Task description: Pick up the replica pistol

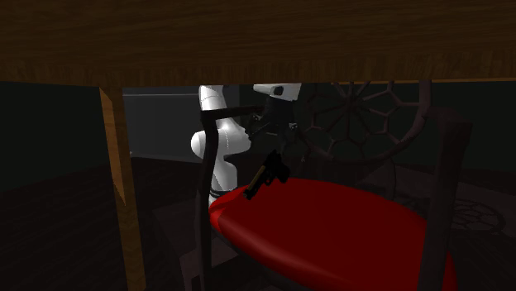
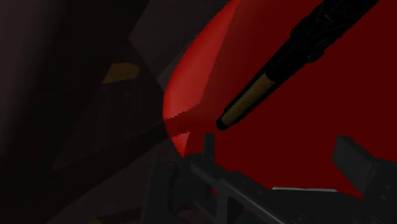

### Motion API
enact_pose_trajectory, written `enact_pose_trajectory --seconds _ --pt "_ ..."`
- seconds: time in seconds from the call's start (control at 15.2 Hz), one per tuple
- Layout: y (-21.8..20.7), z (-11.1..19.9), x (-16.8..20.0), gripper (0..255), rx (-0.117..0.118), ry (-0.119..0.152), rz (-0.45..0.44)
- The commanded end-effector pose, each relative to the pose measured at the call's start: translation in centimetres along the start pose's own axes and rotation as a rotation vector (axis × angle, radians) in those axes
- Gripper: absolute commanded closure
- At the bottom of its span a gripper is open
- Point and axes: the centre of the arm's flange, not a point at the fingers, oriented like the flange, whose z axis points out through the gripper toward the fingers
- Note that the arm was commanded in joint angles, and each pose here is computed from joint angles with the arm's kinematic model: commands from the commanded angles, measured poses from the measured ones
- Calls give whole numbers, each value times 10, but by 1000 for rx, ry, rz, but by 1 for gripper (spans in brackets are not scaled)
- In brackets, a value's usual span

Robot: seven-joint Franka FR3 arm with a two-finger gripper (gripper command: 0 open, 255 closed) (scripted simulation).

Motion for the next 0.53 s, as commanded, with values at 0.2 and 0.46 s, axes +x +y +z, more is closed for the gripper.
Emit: enact_pose_trajectory --seconds 0.2,0.46 --pt "-1 67 15 0 -106 -170 424" --pt "-6 87 17 0 -106 -170 424"
